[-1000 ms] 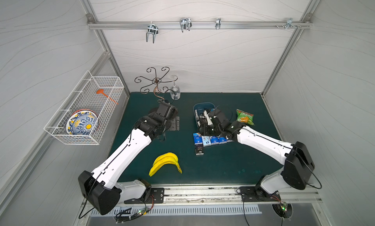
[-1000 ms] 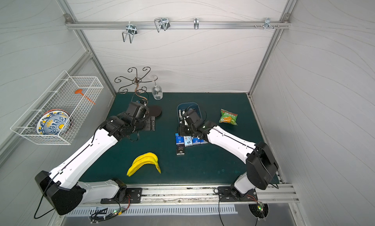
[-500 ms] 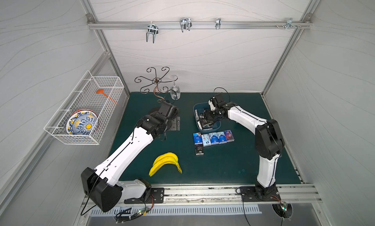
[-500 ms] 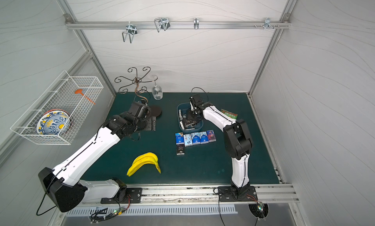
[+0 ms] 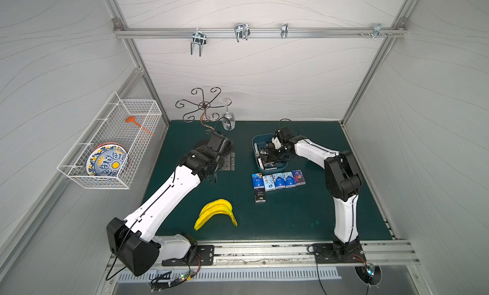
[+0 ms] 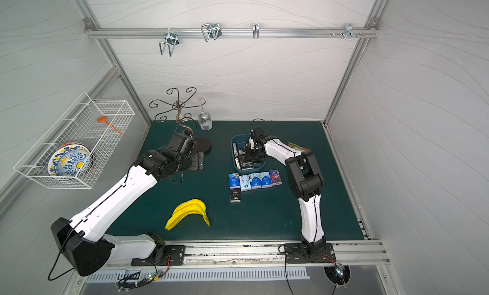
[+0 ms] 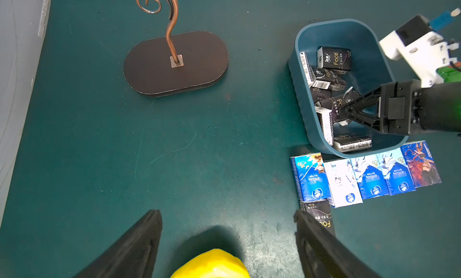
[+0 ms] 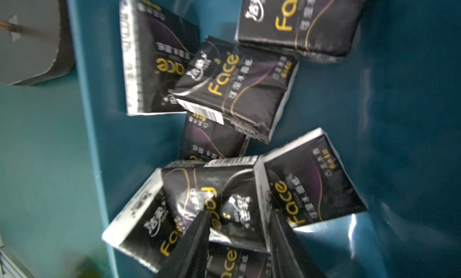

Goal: Take the pocket tissues out of the storage box
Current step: Pick up the pocket tissues from the storage box.

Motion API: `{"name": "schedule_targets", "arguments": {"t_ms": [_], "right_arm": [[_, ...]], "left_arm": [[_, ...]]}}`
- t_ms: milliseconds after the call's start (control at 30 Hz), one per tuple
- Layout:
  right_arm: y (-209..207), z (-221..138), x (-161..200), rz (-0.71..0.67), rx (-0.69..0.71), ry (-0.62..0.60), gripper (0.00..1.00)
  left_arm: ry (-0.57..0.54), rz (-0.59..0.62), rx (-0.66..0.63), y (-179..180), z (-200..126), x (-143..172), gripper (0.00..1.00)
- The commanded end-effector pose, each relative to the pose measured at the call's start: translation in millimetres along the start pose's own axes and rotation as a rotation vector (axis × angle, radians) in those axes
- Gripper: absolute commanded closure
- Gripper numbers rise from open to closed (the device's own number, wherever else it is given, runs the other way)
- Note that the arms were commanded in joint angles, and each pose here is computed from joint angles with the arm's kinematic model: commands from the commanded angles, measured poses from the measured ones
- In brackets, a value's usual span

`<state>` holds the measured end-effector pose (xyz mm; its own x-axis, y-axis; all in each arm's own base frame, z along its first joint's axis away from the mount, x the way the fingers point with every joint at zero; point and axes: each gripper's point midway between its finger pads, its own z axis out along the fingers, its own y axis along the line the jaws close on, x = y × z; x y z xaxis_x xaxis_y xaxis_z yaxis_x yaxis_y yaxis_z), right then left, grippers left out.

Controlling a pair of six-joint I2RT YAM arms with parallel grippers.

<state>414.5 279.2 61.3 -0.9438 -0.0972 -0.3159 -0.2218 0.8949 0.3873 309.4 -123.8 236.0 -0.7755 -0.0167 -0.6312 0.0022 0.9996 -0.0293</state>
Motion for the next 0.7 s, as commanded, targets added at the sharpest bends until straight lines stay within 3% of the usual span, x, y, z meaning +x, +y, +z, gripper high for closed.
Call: {"name": "schedule_targets", "arguments": {"t_ms": [0,133,233,667], "right_arm": [[3,6,-4,0.003,-0.026,0.003,0.63],[1,7,-4,0.003,-0.032,-0.01,0.82],[2,3,-6,0.004,-0.041,-0.017,0.9],[25,-64,-26,-0.053,-0.067,-0.152,0.99]], "left_arm": [[-0.035,0.0,-0.007,0,-1,-12,0.12],[-0.034,0.002,-0.01,1,-1,-11,0.13],[-0.037,-0.001,-0.008,1,-2,-12,0.13],[-0.049,-0.007,-0.002,2,-8,-14,0.13]]}}
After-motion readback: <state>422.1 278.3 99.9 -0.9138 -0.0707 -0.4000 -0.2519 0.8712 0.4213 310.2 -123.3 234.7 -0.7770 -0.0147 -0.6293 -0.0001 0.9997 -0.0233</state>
